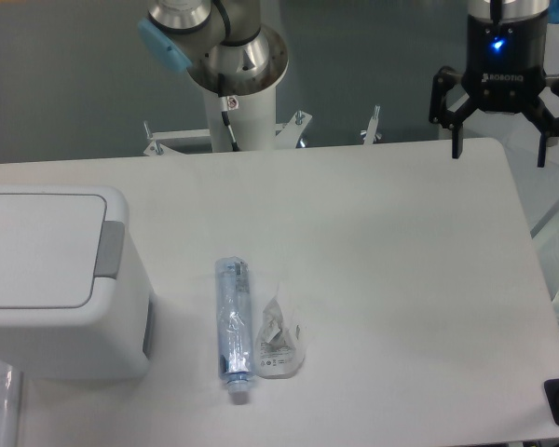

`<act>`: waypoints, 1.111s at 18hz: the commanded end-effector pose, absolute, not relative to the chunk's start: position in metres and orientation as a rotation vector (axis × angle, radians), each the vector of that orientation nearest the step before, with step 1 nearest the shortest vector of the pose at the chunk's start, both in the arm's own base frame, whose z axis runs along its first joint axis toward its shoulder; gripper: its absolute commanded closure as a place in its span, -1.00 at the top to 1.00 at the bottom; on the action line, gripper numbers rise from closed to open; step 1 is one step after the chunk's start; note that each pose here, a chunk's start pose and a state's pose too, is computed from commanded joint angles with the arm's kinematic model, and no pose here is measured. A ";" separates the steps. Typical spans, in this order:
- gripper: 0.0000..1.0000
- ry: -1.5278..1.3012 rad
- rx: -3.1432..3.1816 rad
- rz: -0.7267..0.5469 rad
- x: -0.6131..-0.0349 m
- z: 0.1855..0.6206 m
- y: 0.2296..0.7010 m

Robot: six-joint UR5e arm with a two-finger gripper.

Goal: Open the trash can

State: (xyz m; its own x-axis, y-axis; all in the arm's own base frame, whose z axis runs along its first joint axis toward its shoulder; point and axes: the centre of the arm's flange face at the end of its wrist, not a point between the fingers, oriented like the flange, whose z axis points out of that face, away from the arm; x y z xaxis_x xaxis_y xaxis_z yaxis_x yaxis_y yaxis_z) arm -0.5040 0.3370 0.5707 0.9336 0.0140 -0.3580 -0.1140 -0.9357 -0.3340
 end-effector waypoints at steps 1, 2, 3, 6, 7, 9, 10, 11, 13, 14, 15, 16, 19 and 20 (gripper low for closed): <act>1.00 0.071 -2.736 0.510 -0.504 0.571 0.337; 1.00 0.070 -2.739 0.512 -0.503 0.571 0.336; 1.00 0.070 -2.737 0.516 -0.504 0.573 0.336; 1.00 0.068 -2.737 0.514 -0.503 0.573 0.337; 1.00 0.067 -2.736 0.516 -0.502 0.574 0.337; 1.00 0.056 -2.729 0.503 -0.503 0.573 0.339; 1.00 0.065 -2.719 0.497 -0.498 0.575 0.346; 1.00 0.072 -2.710 0.485 -0.490 0.575 0.358; 1.00 -0.001 -2.699 0.461 -0.485 0.576 0.365; 1.00 -0.053 -2.693 0.445 -0.484 0.575 0.368; 1.00 -0.094 -2.690 0.424 -0.482 0.572 0.374; 1.00 -0.125 -2.677 0.417 -0.477 0.572 0.383; 1.00 -0.278 -2.604 0.404 -0.463 0.574 0.409; 1.00 -0.340 -2.580 0.388 -0.459 0.573 0.419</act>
